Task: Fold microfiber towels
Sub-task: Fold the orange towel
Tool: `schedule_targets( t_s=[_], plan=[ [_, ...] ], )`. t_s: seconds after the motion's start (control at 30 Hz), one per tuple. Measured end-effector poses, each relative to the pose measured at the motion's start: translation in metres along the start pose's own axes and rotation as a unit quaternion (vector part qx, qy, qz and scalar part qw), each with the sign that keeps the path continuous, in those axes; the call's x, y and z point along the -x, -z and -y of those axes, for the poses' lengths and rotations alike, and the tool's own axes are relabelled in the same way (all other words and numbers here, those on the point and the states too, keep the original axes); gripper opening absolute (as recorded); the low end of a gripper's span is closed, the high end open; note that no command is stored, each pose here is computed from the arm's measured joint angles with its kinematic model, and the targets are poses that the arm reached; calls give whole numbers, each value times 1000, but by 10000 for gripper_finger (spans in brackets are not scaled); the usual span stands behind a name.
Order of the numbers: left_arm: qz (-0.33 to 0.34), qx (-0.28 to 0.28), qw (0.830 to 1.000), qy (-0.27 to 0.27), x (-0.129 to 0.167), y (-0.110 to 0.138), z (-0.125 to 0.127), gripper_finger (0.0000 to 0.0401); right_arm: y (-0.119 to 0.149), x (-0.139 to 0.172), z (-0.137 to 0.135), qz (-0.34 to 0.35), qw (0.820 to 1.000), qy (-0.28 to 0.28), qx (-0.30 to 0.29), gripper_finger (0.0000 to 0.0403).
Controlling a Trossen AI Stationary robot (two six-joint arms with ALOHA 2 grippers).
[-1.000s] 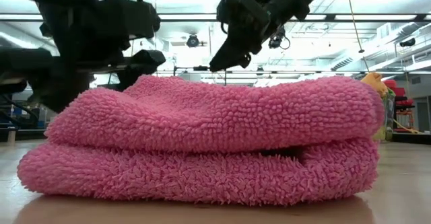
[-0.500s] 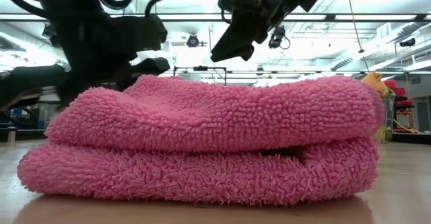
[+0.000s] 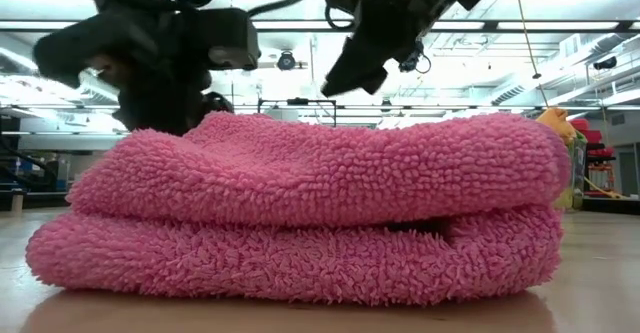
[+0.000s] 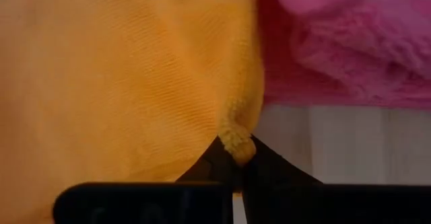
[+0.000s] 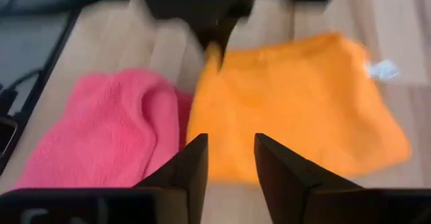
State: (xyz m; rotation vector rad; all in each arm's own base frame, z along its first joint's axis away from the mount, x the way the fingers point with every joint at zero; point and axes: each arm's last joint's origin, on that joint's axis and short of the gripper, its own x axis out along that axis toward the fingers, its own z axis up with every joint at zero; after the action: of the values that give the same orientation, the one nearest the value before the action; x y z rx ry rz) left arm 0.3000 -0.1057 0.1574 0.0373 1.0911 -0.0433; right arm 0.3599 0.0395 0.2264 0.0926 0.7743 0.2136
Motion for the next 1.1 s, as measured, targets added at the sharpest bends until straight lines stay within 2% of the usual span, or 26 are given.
schedule_targets(
  t_s=[0.13, 0.27, 0.5, 0.7, 1.0, 1.1],
  plan=[
    [-11, 83, 996, 16, 8, -1, -12, 14, 1, -2, -8, 3, 1000, -7, 5, 157],
    [-29, 170, 985, 32, 10, -2, -21, 14, -1, -3, -19, 17, 1000, -2, 22, 201],
    [-24, 272, 961, 33, 17, -5, -33, 14, -1, -6, -29, 50, 998, 21, 35, 249],
    [-47, 330, 943, 15, 21, -1, -48, 14, 16, -15, -27, 68, 996, 33, 41, 248],
    [-18, 391, 920, 16, 36, -6, -67, 14, 46, -24, -27, 71, 994, 32, 74, 230],
    [-19, 411, 912, 14, 37, -6, -72, 14, 49, -27, -26, 72, 991, 36, 108, 225]
  ],
)
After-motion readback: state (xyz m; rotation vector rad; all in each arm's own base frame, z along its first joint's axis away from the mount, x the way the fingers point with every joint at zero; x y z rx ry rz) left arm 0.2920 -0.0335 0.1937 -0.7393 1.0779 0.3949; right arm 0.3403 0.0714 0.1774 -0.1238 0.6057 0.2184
